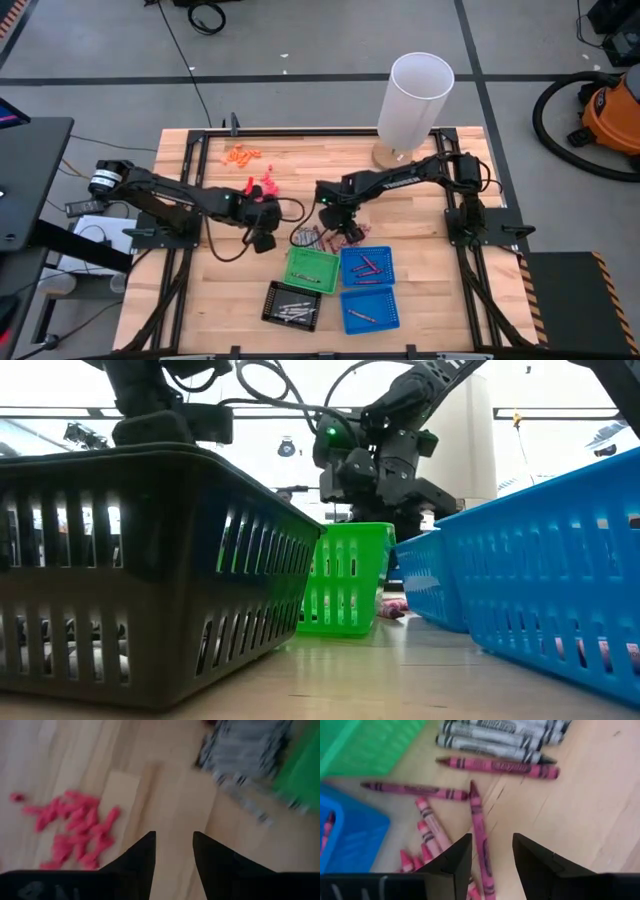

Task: Sort crayons
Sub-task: Put the violet crayon into the top blue bin

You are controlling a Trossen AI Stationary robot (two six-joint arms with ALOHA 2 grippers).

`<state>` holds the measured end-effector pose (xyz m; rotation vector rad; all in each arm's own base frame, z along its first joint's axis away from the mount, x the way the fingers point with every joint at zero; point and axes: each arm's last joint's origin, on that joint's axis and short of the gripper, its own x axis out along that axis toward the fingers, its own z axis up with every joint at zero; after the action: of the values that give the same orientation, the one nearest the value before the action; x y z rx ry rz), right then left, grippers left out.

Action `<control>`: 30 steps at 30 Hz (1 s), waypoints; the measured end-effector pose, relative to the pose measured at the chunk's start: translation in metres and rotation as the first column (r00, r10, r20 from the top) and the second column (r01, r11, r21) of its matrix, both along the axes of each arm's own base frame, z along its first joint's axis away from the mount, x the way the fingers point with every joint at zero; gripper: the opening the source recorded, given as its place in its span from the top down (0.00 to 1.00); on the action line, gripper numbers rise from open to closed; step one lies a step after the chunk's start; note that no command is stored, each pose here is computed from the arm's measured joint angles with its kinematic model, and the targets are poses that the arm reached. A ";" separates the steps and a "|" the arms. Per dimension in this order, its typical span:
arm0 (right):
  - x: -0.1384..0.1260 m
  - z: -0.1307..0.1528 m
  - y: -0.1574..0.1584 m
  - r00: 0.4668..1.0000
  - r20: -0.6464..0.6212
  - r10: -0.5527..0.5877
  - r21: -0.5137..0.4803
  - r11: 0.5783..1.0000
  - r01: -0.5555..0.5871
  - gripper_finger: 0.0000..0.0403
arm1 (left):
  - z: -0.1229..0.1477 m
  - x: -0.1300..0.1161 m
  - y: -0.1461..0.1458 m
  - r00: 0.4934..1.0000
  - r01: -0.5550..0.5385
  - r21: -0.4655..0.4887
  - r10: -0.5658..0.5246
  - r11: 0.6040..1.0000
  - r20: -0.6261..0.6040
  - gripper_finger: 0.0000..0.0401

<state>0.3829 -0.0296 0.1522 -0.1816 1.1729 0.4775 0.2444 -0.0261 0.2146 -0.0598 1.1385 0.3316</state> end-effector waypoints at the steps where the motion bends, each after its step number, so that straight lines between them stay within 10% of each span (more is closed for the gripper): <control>1: 0.000 0.000 0.000 1.000 0.005 0.002 -0.009 1.000 -0.002 0.63 | 0.001 -0.003 0.001 1.000 -0.002 0.013 0.002 1.000 -0.018 0.65; 6: 0.000 0.000 0.005 1.000 0.002 0.008 -0.046 0.999 -0.008 0.63 | 0.003 -0.020 0.005 0.992 -0.012 0.077 0.021 0.997 -0.127 0.65; 30: 0.000 -0.007 0.031 1.000 0.031 -0.004 -0.126 0.992 0.008 0.63 | 0.050 -0.058 0.009 0.996 -0.019 0.057 0.014 0.998 0.086 0.65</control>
<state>0.3834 0.0013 0.1451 -0.2930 1.1738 0.3942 0.1866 -0.0170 0.2642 -0.0318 1.0434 0.3732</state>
